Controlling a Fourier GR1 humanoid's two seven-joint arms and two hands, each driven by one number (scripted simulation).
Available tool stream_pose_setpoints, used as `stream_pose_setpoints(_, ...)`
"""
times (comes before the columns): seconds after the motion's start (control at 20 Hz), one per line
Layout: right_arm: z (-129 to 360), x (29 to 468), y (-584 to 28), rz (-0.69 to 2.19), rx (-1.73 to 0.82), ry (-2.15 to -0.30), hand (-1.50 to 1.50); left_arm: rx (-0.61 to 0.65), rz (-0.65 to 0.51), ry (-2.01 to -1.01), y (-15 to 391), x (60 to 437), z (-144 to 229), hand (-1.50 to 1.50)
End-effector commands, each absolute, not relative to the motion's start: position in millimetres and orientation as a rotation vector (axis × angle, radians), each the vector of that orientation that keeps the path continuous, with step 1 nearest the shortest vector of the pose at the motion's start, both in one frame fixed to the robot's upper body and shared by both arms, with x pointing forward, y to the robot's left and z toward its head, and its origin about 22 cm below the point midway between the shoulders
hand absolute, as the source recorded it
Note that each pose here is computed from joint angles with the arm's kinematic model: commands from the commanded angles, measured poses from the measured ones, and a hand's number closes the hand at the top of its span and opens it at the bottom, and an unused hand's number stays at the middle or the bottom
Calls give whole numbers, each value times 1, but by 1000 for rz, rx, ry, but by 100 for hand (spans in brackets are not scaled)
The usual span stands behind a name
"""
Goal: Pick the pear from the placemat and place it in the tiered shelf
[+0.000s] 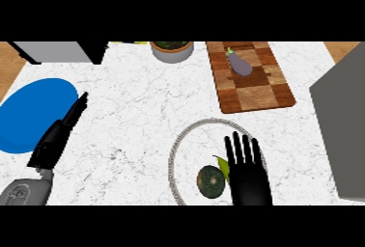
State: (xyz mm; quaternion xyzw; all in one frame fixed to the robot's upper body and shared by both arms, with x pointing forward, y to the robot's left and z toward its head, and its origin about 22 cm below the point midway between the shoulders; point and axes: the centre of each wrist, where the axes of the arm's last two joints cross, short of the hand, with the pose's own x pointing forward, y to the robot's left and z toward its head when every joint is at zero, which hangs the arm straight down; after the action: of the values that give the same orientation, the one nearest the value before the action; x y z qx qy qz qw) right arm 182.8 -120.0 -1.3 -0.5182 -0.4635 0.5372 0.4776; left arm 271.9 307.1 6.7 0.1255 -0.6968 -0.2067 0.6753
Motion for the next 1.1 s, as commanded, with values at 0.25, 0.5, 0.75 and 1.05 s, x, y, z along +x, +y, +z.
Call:
stream_pose_setpoints(0.25, -25, 193, -105, 1317, -1252, -1123, -150, 269, -467, -1576, 300, 272, 18, 0)
stream_pose_setpoints(0.5, -12, 194, -120, 1304, -1287, -1136, -150, 293, -471, -1553, 303, 263, 7, 0)
stream_pose_setpoints(0.75, -24, 203, -117, 1369, -1258, -1085, 150, 297, -483, -1568, 304, 273, 13, 0)
stream_pose_setpoints(1.05, -28, 205, -133, 1375, -1156, -1113, 150, 273, -476, -1563, 301, 280, 9, 0)
